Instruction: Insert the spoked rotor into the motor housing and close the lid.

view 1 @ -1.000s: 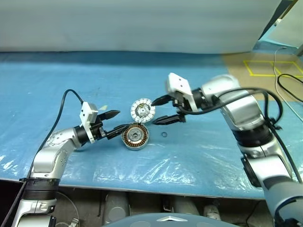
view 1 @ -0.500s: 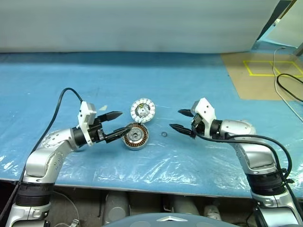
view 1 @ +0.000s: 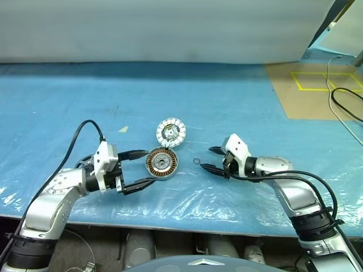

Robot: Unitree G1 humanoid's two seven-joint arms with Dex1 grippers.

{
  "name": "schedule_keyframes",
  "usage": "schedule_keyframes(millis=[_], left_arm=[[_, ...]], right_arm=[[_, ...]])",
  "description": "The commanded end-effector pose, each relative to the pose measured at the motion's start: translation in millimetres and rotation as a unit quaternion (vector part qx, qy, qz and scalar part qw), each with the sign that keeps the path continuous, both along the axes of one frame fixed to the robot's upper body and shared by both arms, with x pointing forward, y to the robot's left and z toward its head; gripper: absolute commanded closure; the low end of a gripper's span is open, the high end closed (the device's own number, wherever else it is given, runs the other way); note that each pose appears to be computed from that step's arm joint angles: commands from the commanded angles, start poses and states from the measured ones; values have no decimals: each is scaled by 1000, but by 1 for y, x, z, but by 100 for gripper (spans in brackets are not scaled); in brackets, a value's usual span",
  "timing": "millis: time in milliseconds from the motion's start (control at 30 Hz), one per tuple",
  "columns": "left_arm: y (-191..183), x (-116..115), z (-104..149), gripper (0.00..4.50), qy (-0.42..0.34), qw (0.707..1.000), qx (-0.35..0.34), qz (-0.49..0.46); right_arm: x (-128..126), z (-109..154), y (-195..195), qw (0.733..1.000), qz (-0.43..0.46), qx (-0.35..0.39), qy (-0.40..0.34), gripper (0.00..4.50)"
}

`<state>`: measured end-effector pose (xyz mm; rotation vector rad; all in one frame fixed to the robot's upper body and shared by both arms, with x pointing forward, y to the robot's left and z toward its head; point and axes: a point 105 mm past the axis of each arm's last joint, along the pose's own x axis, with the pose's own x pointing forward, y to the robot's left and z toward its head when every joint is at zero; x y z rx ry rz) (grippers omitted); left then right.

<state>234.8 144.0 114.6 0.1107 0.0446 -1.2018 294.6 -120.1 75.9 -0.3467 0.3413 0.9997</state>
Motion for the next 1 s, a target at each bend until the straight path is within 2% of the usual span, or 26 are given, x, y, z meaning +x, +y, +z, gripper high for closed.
schedule_keyframes(millis=[33, 433, 900, 1000], left_arm=[[-3, -4, 6, 0, -47, 999, 11, -16], [-23, 1, 17, 0, -47, 999, -8, -15], [-33, -2, 27, 0, -39, 999, 5, -9], [-35, -5, 29, 0, -38, 999, 5, -7]], right_arm=[[-2, 8, 9, 999, 41, 4, -7, 91], [11, -4, 16, 995, 91, -36, -20, 91], [8, -23, 22, 990, 124, -68, -22, 91], [9, -24, 21, 990, 121, -70, -23, 155]])
